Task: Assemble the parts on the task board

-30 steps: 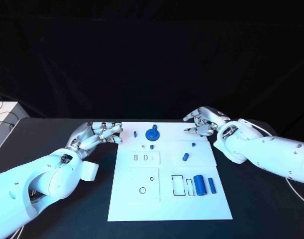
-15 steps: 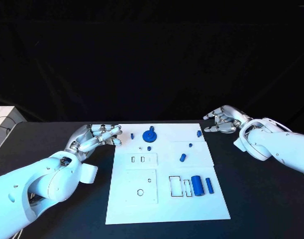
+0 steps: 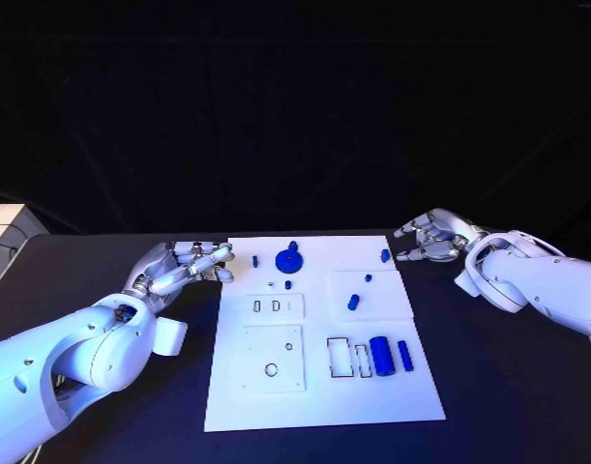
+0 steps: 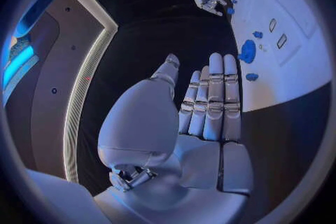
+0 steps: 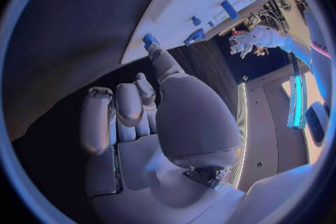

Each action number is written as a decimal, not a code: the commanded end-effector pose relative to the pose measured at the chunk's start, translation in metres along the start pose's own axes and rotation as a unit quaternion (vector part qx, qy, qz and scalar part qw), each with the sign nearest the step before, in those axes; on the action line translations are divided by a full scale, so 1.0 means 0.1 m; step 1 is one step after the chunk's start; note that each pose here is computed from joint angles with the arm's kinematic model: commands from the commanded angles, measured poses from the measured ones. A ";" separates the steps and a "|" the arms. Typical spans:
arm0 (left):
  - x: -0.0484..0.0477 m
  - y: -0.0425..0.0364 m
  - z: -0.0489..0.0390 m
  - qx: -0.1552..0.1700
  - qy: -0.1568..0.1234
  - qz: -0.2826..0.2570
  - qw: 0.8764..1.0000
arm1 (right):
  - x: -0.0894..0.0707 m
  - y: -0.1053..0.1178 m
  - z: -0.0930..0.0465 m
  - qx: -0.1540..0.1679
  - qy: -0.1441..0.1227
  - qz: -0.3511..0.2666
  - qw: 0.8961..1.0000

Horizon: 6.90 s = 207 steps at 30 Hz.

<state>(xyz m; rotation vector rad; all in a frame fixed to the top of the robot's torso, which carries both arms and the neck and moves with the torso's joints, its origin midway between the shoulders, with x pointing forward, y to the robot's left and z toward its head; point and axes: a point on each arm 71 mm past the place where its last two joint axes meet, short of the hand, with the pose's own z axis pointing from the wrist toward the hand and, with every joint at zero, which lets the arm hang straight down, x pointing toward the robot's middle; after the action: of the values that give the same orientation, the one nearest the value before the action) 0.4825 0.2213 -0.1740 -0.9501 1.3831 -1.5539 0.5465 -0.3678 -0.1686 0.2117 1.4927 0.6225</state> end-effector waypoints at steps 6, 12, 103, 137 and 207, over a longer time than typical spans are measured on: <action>0.023 -0.010 -0.003 0.008 0.011 0.000 1.000 | 0.13 0.01 0.03 -0.004 0.026 0.012 1.000; 0.018 -0.007 -0.004 0.007 0.010 0.000 1.000 | 0.18 0.03 0.06 -0.003 0.029 0.014 0.999; 0.423 -0.125 0.677 -0.244 0.069 0.212 0.944 | 1.00 1.96 0.22 -0.024 0.099 -0.060 0.993; 0.785 0.028 0.739 -0.327 0.128 0.249 0.903 | 1.29 2.35 0.10 -0.054 0.126 -0.060 0.989; 0.807 0.043 0.782 -0.314 0.125 0.209 0.918 | 1.35 2.34 0.10 -0.055 0.135 -0.065 0.987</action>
<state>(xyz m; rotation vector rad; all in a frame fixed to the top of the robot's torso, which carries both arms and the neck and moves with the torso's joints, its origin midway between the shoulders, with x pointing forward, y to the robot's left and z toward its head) 0.5254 0.1223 -0.1727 -0.7458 2.1944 -0.8758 0.4924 -0.1057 -0.1648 -0.0365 1.7041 0.6398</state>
